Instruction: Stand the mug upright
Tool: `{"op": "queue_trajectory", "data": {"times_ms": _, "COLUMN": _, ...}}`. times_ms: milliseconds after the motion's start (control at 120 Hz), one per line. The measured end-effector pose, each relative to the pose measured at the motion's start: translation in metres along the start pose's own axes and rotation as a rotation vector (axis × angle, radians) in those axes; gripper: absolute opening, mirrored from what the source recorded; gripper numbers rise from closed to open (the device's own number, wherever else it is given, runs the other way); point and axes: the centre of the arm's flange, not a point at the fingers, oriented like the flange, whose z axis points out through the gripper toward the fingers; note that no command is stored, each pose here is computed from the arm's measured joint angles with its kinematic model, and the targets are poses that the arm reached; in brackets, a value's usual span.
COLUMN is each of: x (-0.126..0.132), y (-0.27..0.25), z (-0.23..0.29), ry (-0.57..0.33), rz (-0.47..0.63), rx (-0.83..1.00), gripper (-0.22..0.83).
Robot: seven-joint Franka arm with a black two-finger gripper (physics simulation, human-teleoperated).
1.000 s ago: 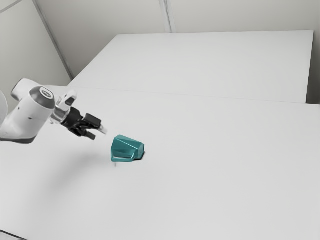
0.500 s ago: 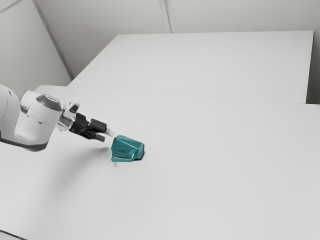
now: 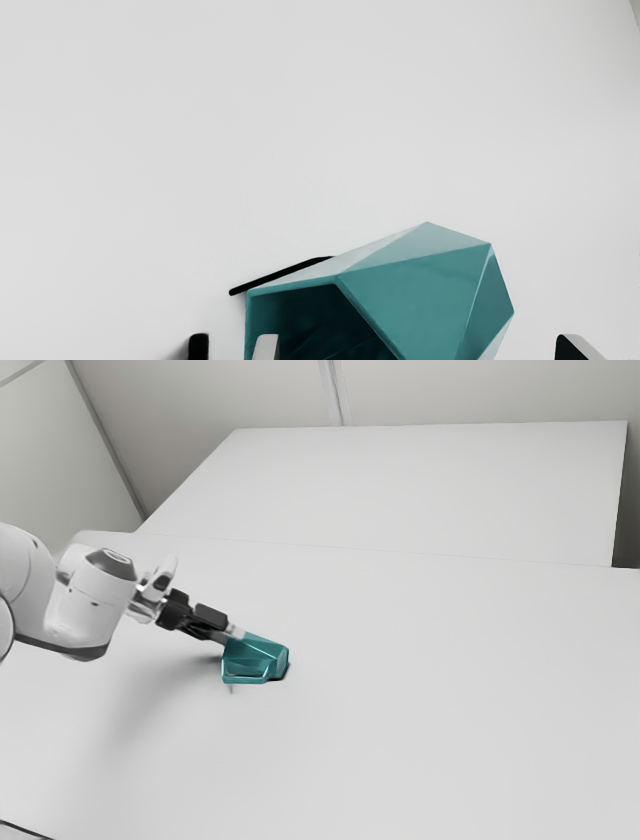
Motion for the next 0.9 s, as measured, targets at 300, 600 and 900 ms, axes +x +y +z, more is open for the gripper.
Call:
{"op": "queue_trajectory", "data": {"times_ms": 300, "x": -0.004, "y": 0.006, "z": 0.010, "ry": -0.021, "rz": 0.034, "rx": -0.047, "gripper": 0.62}}
{"op": "queue_trajectory", "data": {"times_ms": 600, "x": -0.004, "y": 0.015, "z": 0.026, "ry": -0.044, "rz": 0.061, "rx": -0.085, "gripper": 0.57}}
{"op": "queue_trajectory", "data": {"times_ms": 900, "x": -0.005, "y": 0.014, "z": 0.027, "ry": -0.046, "rz": 0.071, "rx": -0.082, "gripper": 0.12}}
